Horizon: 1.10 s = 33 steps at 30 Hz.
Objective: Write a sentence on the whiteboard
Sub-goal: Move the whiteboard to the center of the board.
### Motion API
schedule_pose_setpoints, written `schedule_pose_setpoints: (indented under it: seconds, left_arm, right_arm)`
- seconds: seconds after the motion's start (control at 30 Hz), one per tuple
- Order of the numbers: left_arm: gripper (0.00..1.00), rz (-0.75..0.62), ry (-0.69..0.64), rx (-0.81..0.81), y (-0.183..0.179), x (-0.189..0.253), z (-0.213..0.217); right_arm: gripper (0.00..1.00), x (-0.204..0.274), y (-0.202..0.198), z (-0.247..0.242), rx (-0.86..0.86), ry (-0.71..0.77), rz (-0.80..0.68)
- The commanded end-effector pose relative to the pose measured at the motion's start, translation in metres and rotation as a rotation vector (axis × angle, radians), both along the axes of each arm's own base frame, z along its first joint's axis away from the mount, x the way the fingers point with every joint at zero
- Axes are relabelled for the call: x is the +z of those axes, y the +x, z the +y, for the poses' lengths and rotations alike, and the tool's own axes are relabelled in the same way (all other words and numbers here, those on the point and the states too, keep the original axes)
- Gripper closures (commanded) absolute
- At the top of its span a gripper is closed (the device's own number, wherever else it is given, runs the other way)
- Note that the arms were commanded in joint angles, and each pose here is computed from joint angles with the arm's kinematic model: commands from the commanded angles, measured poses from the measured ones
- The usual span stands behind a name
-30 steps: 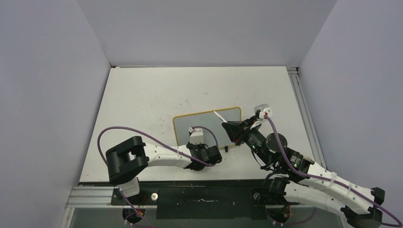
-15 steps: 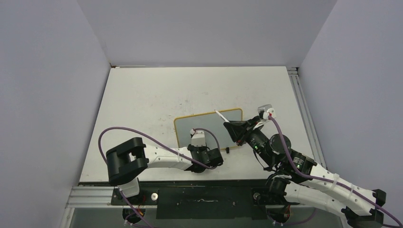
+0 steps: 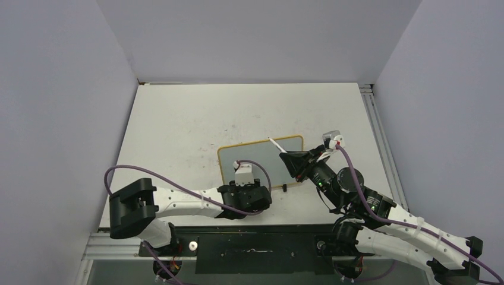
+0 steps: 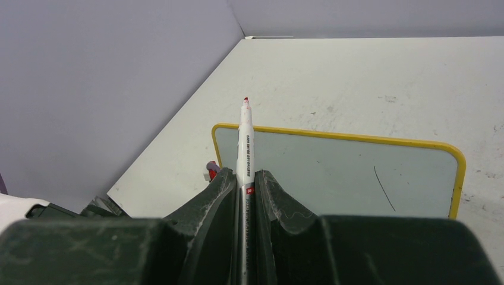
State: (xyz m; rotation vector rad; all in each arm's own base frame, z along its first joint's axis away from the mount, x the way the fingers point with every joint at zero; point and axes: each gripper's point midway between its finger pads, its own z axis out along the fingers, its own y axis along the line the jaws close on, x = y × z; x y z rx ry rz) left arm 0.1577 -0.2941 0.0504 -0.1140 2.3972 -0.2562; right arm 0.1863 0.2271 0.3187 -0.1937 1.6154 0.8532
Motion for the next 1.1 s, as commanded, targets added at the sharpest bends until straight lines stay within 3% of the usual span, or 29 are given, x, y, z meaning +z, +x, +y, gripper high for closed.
schedule_pose_setpoints:
  seconds: [0.0,0.57,1.07]
  left_arm:
    - [0.49,-0.054,-0.134,-0.091,-0.001,0.033,-0.017]
    - [0.39,-0.159,-0.348,-0.462,-0.001,0.134,-0.007]
    - [0.38,-0.279,-0.325,-0.547,0.057,0.232,0.062]
  right_arm:
    - [0.95,0.016,-0.001,-0.004,-0.010,0.047,-0.019]
    - [0.95,0.018,0.000,-0.013,-0.039,0.018,-0.019]
    - [0.95,0.016,0.001,-0.014,-0.048,-0.002,-0.020]
